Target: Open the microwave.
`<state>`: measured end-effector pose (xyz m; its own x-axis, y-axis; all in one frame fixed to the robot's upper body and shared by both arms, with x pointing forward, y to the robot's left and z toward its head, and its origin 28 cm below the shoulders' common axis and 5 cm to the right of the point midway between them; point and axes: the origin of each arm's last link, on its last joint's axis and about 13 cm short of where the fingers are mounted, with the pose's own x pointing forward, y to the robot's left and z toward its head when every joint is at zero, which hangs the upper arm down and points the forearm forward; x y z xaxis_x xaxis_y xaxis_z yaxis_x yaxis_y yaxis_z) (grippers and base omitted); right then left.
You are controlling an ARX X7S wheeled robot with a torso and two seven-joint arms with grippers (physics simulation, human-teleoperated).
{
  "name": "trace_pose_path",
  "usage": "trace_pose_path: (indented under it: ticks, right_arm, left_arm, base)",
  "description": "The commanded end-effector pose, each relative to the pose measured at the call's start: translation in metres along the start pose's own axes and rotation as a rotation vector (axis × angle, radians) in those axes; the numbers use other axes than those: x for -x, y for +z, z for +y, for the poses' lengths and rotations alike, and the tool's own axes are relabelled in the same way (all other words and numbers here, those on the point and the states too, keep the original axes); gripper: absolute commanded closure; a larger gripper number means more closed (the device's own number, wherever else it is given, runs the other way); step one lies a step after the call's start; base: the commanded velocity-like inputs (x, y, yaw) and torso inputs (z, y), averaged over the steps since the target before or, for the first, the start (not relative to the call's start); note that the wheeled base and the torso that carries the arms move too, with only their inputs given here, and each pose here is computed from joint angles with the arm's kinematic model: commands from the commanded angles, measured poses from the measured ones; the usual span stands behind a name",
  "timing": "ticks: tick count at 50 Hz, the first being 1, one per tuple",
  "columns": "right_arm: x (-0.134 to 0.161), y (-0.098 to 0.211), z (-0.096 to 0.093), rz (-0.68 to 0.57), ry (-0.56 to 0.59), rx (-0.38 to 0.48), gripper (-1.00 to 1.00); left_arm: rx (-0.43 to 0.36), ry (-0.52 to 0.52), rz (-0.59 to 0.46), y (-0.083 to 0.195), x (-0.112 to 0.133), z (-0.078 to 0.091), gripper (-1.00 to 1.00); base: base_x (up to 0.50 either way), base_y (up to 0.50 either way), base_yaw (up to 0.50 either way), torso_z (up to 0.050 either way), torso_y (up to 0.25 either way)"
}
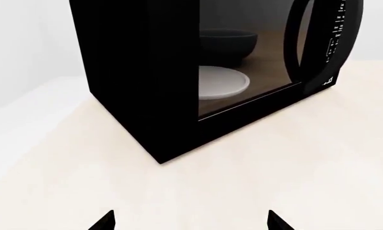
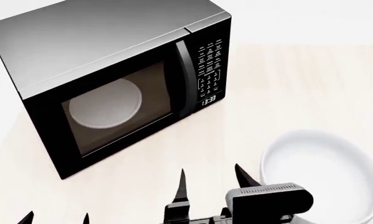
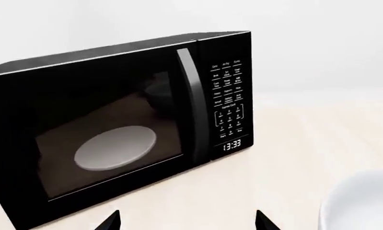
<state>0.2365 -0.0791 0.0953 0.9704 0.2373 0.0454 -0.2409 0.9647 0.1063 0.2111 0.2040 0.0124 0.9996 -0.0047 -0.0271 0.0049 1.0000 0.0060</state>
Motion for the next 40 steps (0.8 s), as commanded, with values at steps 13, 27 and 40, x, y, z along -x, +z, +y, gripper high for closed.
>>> trace_pose_path:
  ticks: [13,27,40]
  right_arm:
    - [-0.080,0.080,-0.010,0.073,0.055,0.150,-1.00]
    - [-0.127,0.102,-0.017,0.101,0.039,0.210,-1.00]
    - [-0.154,0.105,-0.021,0.158,0.041,0.251,-1.00]
  left_arm:
    - [0.005,0.000,0.006,0.000,0.000,0.000,-1.00]
    - [0.005,-0.002,0.004,-0.001,-0.001,0.000,-1.00]
    - [0.000,-0.003,0.002,0.000,0.000,0.000,-1.00]
  base:
    - [0.00,0.00,0.00,0.000,0.000]
    - [0.00,0.00,0.00,0.000,0.000]
    - [0.00,0.00,0.00,0.000,0.000]
